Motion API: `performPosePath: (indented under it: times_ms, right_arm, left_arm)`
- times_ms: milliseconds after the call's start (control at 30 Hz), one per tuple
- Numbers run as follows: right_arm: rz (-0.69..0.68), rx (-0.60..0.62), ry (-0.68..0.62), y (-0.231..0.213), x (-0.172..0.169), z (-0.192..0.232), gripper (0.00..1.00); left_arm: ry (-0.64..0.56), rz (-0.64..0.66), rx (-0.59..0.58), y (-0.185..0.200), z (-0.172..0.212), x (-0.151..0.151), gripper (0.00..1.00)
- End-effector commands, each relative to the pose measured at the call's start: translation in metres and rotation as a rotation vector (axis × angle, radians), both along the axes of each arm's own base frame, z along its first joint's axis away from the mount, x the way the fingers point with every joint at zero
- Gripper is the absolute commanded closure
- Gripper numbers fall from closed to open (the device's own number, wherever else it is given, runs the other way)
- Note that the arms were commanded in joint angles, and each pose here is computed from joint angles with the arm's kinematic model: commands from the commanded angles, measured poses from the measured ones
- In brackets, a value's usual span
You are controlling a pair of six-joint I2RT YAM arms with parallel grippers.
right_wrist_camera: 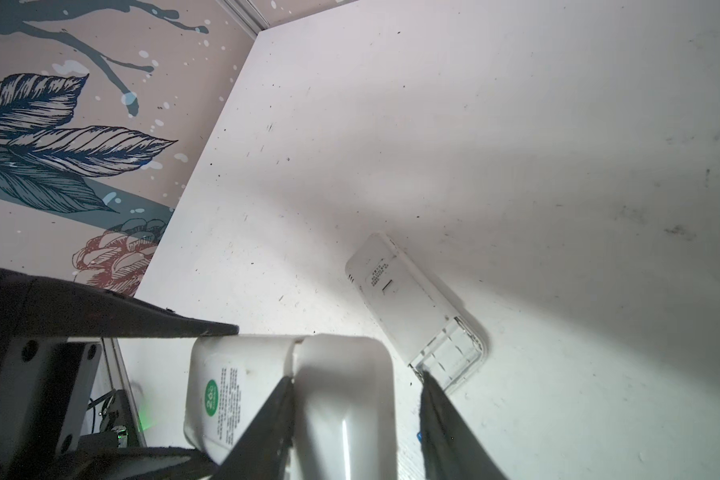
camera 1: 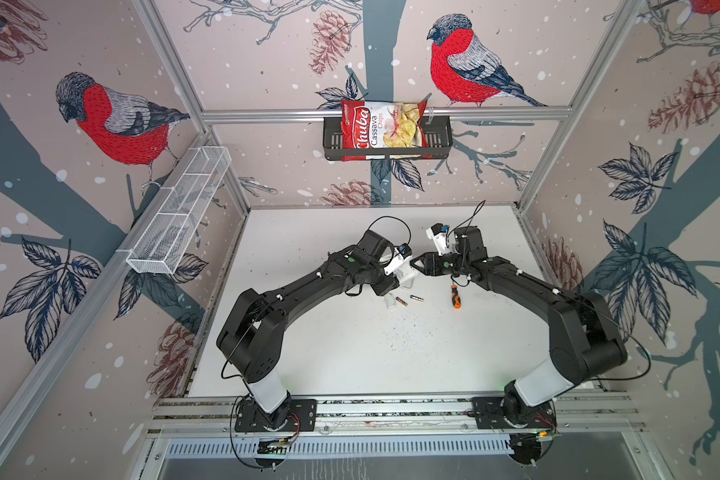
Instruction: Unload the batteries from the remote control
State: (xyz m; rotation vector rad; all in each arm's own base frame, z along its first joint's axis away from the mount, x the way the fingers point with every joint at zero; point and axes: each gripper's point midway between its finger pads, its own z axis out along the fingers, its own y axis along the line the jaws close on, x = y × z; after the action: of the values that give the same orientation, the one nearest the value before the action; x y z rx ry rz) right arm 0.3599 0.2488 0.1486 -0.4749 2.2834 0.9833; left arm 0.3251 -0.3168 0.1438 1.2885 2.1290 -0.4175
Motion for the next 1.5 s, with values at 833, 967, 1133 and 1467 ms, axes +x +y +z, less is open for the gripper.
performPosePath:
  times_ms: [833,967,1133,1467]
  right_arm:
    - [-0.025,-0.034,-0.031,-0.008,-0.002,0.002,0.41]
    - [-0.008,-0.043,-0.016,-0.003,-0.004,-0.006,0.41]
    - [-0.007,-0.053,-0.017,0.0,-0.003,-0.007,0.54]
    - [-0.034,-0.063,-0.047,-0.003,-0.001,0.002,0.74]
  left_arm:
    - [0.003,0.008,-0.026,-0.004,-0.004,0.008,0.68]
    - [0.001,0.007,-0.031,-0.004,-0.003,0.008,0.68]
    - [0.003,0.008,-0.029,-0.004,-0.004,0.008,0.68]
    - [0.004,0.008,-0.039,-0.004,-0.002,0.009,0.68]
